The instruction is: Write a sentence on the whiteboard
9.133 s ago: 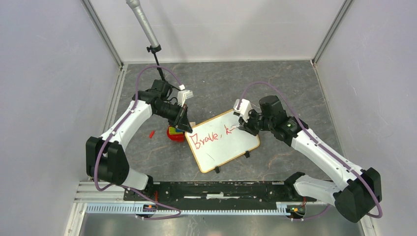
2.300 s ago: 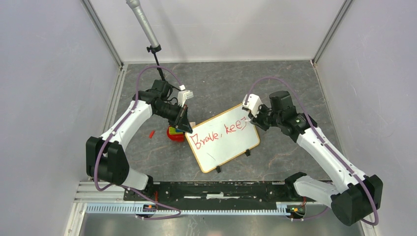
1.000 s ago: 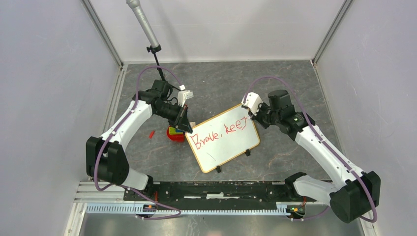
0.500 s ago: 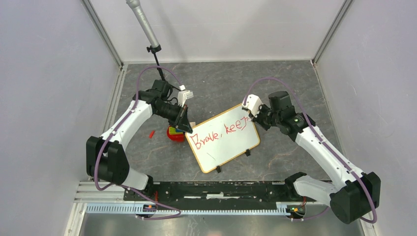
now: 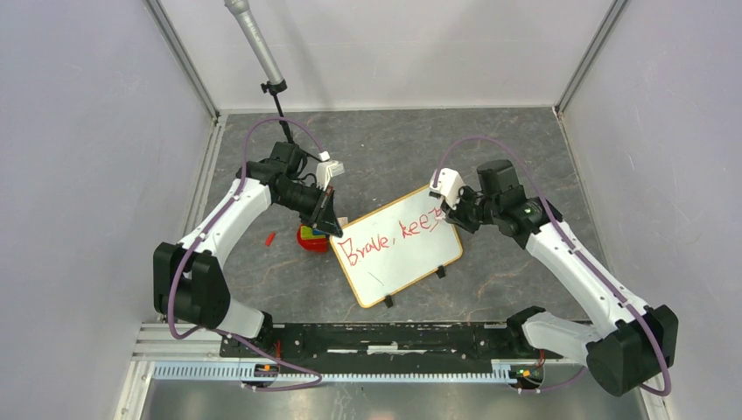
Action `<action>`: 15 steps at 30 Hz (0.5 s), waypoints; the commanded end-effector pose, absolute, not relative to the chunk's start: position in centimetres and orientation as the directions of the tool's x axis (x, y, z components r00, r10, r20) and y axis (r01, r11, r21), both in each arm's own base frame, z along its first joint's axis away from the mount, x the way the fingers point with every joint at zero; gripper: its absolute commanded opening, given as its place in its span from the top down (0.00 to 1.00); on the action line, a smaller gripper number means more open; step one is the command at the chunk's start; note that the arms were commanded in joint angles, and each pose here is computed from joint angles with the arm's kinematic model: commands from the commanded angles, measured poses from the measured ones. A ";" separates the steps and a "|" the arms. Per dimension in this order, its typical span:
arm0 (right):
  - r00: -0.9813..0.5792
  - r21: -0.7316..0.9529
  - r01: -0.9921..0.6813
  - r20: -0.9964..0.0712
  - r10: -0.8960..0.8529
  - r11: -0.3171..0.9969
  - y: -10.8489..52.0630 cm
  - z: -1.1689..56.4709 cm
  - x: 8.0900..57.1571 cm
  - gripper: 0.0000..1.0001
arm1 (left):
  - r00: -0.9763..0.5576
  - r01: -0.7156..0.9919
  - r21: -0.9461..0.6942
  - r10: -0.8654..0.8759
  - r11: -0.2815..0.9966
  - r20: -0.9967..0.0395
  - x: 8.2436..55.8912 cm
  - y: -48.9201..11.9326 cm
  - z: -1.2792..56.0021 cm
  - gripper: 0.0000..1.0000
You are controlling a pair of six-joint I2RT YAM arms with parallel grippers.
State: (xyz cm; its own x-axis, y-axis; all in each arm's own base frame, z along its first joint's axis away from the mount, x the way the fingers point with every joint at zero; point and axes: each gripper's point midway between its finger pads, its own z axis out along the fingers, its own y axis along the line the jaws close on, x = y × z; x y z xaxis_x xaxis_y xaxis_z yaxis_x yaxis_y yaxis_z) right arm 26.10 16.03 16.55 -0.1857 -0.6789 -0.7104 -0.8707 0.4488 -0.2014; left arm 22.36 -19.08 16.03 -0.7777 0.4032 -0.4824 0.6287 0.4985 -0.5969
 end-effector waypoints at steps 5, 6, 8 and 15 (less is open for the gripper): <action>-0.086 -0.194 -0.912 -0.772 -0.630 0.363 17.9 21.3 24.9 1.00 | -0.770 0.638 -0.560 0.411 0.529 -0.488 23.6 -18.8 15.8 0.98; -0.089 -0.182 -0.916 -0.776 -0.625 0.356 18.1 21.2 24.7 1.00 | -0.768 0.640 -0.558 0.412 0.529 -0.490 23.7 -18.9 15.8 0.98; -0.092 -0.148 -0.932 -0.785 -0.612 0.330 18.9 20.7 24.0 1.00 | -0.768 0.639 -0.556 0.412 0.531 -0.490 23.8 -18.9 15.8 0.98; -0.036 -0.108 -0.972 -0.809 -0.586 0.208 23.4 19.1 20.1 1.00 | -0.775 0.631 -0.552 0.419 0.545 -0.473 24.3 -18.7 15.6 0.98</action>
State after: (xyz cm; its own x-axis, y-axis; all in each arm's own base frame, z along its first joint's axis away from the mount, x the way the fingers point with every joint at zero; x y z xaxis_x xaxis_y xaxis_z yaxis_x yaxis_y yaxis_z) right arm 22.38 20.80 19.13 -0.0805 -0.6285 -0.7737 -0.9526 0.2769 -0.1258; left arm 22.60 -19.05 15.82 -0.7892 0.4075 -0.4594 0.6140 0.5082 -0.6039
